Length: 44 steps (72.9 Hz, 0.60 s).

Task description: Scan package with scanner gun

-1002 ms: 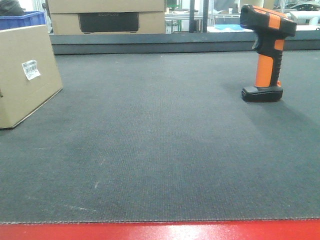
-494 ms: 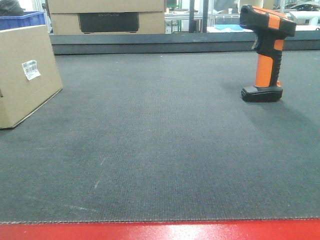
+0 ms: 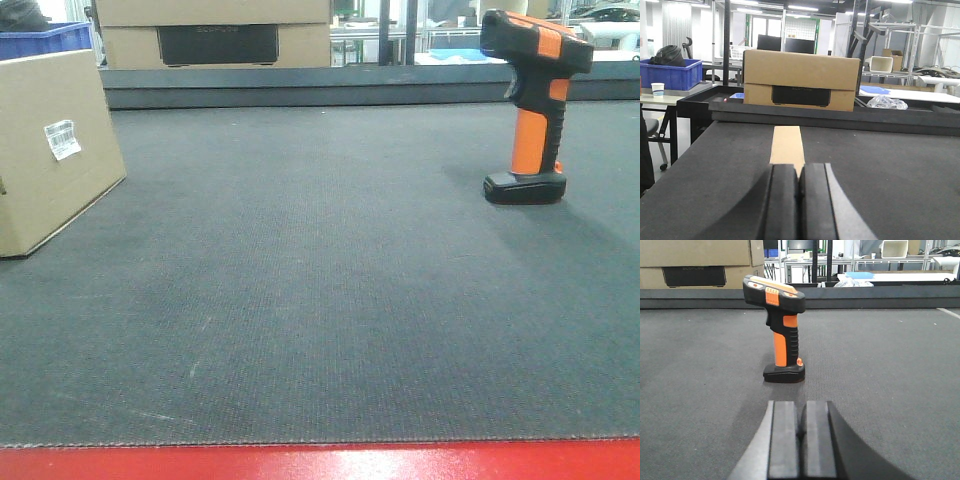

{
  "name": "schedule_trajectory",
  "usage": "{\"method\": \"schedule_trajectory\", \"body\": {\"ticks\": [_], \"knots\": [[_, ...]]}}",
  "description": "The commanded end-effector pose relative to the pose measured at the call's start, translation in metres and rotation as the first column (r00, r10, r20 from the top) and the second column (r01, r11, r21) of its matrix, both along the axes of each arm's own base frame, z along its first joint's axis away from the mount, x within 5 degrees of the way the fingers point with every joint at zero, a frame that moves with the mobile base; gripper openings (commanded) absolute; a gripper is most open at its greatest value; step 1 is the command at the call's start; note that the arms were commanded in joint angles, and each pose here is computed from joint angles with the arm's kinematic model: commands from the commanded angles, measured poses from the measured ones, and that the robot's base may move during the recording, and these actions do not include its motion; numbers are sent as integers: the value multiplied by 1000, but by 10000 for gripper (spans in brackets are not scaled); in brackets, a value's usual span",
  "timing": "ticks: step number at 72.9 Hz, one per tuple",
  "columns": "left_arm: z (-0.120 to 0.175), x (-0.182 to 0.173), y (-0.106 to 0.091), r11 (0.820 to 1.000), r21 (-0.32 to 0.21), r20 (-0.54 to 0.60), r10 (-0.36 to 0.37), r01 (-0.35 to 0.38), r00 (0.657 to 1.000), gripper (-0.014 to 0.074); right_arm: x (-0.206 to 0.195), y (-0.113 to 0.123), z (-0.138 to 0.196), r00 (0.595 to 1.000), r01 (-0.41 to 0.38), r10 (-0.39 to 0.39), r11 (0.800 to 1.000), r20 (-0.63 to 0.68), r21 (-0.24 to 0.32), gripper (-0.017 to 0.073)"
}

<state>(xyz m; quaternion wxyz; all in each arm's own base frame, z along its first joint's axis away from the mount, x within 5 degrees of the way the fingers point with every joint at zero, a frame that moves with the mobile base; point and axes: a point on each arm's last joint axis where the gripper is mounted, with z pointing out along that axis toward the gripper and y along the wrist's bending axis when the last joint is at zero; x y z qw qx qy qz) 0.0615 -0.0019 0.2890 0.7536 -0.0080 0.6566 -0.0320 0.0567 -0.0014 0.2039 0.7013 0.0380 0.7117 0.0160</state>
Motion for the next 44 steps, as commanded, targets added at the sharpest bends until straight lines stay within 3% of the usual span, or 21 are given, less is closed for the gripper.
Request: {"method": "schedule_trajectory", "body": {"ticks": [1,32,39,44], "knots": [[1,-1,0,1000,1,16,-3,3,1000,-111,0,0,1,1000,6,-6,1000,13,2,-168],[1,-1,0,1000,1,16,-3,3,1000,-111,0,0,1,1000,6,-6,1000,14,2,-168],[-8,0,0,998,64,47,10,-13,999,-111,0,0,1,1000,6,-6,1000,14,2,-168],[-21,-1,1,997,73,46,29,-32,999,-111,0,0,1,1000,6,-6,1000,14,2,-168]]}}
